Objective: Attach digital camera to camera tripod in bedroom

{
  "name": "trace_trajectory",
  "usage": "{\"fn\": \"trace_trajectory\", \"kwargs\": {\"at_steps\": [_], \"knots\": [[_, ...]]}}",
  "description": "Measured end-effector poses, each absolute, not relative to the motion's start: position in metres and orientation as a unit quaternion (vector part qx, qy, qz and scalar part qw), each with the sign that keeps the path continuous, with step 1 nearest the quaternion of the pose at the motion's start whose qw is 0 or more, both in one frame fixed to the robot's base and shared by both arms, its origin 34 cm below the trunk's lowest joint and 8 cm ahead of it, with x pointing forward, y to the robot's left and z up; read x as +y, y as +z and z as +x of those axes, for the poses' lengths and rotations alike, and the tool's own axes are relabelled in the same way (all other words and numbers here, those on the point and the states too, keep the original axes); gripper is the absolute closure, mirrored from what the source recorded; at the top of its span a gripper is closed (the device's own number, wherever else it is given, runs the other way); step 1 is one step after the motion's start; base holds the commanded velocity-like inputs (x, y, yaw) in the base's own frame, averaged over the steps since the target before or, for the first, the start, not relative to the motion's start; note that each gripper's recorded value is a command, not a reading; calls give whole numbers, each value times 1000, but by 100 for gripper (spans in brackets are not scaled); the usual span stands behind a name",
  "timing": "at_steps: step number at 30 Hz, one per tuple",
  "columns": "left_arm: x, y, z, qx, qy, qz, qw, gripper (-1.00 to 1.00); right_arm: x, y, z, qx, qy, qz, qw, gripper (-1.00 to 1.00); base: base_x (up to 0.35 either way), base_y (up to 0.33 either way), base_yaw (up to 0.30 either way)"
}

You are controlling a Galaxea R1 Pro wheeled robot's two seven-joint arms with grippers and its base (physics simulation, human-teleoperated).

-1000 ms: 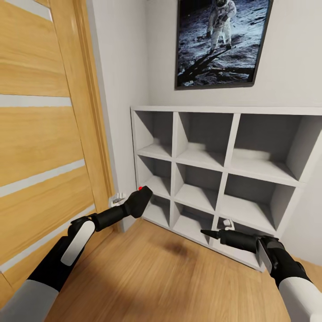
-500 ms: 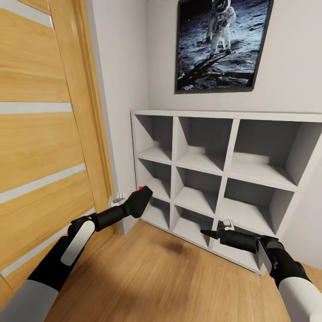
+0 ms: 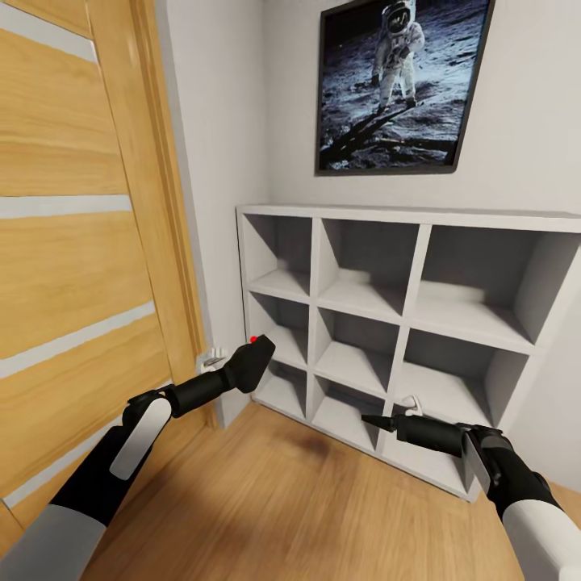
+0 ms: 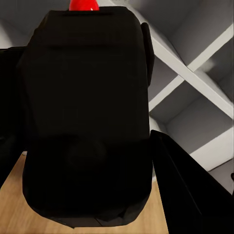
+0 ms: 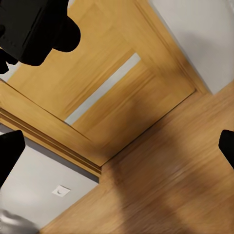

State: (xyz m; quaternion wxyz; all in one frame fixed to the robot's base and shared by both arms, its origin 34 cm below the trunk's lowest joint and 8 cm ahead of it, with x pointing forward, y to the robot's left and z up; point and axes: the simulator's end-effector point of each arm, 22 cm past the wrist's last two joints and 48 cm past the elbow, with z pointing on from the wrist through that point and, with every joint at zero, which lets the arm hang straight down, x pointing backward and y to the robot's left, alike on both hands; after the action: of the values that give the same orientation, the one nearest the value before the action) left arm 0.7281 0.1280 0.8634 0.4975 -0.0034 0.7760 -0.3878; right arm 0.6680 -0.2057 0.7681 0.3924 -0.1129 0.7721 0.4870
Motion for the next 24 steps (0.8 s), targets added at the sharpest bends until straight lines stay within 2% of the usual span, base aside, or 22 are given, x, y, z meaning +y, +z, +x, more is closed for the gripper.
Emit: {"fn": "trace_trajectory", "kwargs": {"at_steps": [24], "knots": [[128,909,734,776,-387,-3,498,100,-207,808,677,779,476,-107,393,-100,0,0,0]]}}
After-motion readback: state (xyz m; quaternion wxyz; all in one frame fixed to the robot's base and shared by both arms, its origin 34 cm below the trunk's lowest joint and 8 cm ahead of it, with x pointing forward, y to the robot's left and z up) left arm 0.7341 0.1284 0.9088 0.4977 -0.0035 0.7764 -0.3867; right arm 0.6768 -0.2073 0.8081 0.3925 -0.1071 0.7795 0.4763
